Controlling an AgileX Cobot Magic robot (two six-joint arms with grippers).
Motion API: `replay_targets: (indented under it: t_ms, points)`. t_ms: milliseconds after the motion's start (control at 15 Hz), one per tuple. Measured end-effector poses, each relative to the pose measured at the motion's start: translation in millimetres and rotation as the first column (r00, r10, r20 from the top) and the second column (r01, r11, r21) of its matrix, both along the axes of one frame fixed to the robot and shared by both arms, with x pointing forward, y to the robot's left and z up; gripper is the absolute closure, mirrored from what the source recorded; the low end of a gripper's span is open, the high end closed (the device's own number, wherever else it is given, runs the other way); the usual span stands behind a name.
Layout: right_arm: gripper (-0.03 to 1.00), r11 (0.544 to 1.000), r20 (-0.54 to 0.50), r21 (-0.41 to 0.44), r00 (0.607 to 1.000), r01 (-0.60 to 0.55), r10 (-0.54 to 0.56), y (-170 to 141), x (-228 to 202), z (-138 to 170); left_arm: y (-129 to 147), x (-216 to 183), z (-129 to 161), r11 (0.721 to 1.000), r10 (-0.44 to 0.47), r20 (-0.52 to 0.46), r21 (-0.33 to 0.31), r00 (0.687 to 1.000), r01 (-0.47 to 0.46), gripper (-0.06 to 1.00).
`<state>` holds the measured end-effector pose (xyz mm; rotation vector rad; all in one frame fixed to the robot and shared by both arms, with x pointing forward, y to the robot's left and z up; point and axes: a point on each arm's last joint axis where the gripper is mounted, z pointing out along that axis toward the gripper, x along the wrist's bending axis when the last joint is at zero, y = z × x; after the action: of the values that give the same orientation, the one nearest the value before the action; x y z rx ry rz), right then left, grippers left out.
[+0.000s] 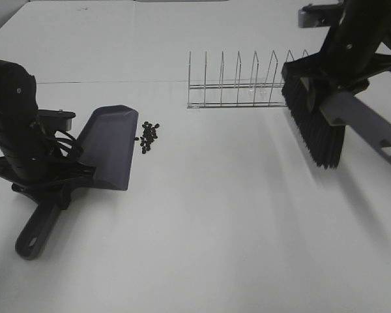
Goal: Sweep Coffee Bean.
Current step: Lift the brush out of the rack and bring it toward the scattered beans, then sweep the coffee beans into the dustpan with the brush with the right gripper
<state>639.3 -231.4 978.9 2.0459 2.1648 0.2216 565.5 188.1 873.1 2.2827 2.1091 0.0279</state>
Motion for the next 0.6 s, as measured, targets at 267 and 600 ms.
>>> replay_targets:
  t_ms: [267, 600]
  points:
    - [0.7, 0.996, -0.118, -0.058, 0.991, -0.074, 0.067, 49, 10, -58, -5, 11, -2, 1.0, 0.006, -0.01, 0.003, 1.0, -0.006, 0.68]
    - [0.7, 0.957, -0.186, -0.093, 0.949, -0.275, 0.254, 149, 17, -80, -5, 12, -2, 1.0, 0.006, -0.01, 0.003, 1.0, -0.006, 0.68]
